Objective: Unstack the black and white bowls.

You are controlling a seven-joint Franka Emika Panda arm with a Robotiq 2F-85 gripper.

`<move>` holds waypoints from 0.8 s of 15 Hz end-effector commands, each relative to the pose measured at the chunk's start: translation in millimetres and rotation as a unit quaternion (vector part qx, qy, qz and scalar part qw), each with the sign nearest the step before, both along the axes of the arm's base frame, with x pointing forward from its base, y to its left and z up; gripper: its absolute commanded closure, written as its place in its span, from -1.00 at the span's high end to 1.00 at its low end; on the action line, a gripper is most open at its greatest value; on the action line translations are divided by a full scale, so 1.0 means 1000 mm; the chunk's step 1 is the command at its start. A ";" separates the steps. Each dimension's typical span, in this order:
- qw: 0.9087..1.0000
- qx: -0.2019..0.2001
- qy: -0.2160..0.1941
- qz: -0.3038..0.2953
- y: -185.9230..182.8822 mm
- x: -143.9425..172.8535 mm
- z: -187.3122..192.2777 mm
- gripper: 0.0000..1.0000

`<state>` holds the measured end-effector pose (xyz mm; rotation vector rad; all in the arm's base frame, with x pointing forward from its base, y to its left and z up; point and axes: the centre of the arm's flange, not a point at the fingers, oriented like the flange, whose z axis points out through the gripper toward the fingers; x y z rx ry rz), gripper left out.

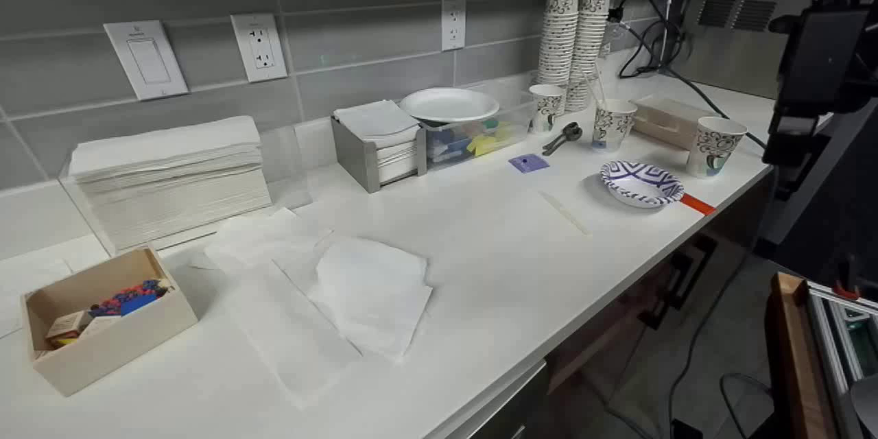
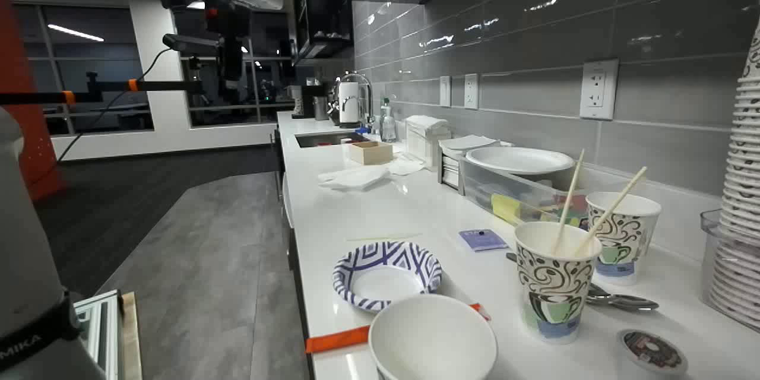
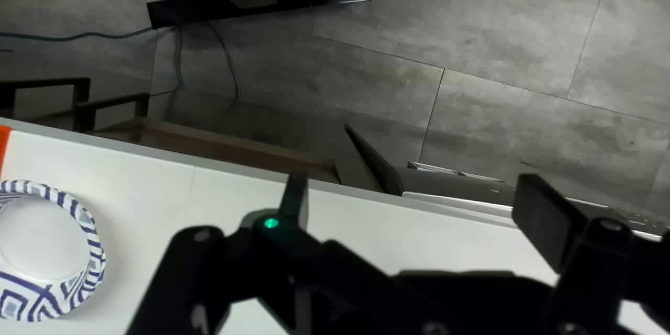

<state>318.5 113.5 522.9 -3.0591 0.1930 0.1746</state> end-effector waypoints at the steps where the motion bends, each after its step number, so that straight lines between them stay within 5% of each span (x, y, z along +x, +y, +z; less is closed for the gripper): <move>1: 1.000 0.000 0.000 0.000 0.000 0.000 0.000 1.00; 7: 1.000 0.000 0.000 0.000 0.000 0.000 0.000 1.00; 12: 0.990 -0.059 -0.051 -0.115 -0.064 0.043 -0.020 1.00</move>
